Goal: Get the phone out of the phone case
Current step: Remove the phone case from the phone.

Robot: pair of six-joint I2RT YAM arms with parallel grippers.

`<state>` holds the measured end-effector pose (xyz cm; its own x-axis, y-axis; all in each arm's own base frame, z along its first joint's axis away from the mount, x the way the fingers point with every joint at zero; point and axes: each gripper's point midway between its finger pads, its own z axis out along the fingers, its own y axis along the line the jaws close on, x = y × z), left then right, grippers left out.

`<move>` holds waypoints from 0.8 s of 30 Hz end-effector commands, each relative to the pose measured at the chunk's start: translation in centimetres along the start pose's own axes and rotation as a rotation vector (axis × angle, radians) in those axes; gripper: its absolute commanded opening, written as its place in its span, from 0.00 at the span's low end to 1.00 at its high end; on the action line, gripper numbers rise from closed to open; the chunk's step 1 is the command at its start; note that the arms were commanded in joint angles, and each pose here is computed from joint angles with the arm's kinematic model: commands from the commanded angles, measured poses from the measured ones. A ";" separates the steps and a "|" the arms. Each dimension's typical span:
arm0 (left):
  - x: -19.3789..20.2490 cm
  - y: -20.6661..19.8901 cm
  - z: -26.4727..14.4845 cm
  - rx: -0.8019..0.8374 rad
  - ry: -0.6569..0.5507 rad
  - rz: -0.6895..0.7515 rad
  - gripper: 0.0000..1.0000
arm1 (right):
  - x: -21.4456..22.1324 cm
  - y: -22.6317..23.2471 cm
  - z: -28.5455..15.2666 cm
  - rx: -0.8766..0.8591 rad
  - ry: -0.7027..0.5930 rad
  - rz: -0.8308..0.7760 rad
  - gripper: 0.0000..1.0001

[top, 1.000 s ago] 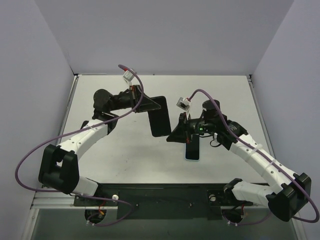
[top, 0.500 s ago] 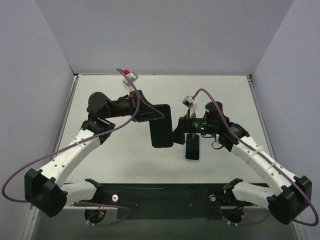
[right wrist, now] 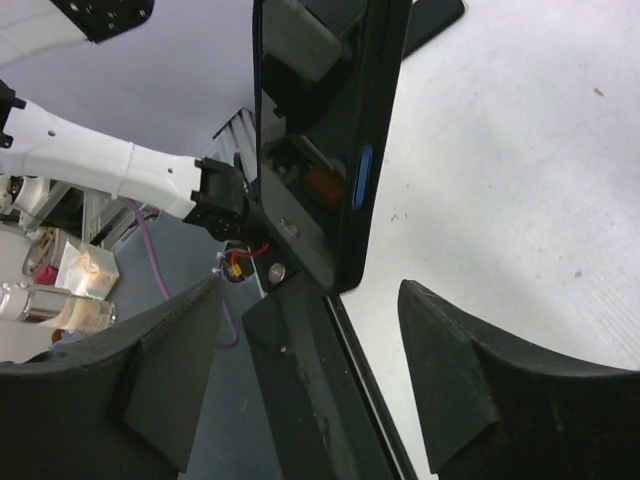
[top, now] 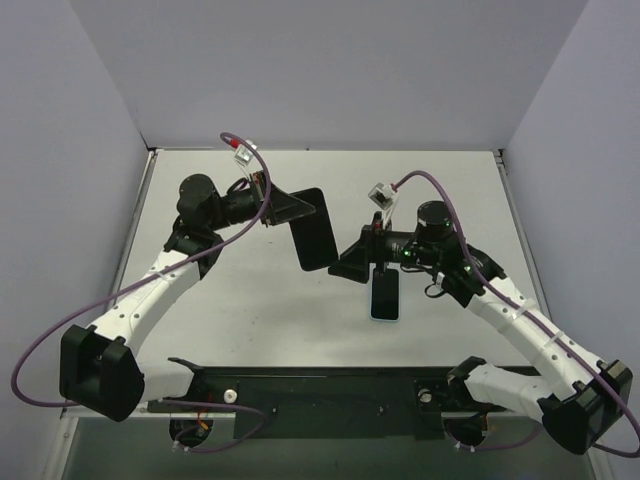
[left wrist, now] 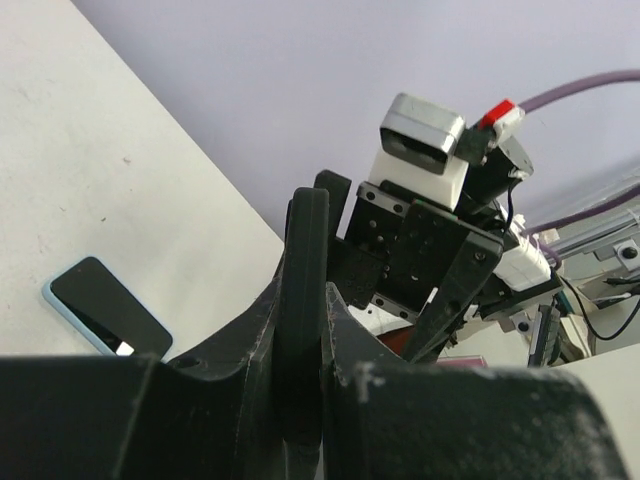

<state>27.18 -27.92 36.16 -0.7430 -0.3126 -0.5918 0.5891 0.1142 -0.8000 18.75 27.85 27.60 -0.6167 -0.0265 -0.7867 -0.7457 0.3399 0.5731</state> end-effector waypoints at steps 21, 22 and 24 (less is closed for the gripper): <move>-1.2 -7.3 -1.1 0.216 0.055 0.104 0.00 | -1.6 3.4 1.2 -0.335 0.120 -0.099 0.31; -1.2 -7.5 -1.2 0.222 0.061 0.109 0.00 | -1.4 3.5 1.1 -0.341 0.125 -0.098 0.31; -1.1 -7.8 -1.3 0.230 0.069 0.115 0.00 | -1.3 3.5 1.0 -0.342 0.126 -0.105 0.29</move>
<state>24.60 -27.82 38.06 -0.7667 -0.2222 -0.6023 0.6187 -0.0052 -0.7856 18.29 30.12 28.85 -0.6174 -0.1496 -0.7723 -0.7863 0.0870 0.6117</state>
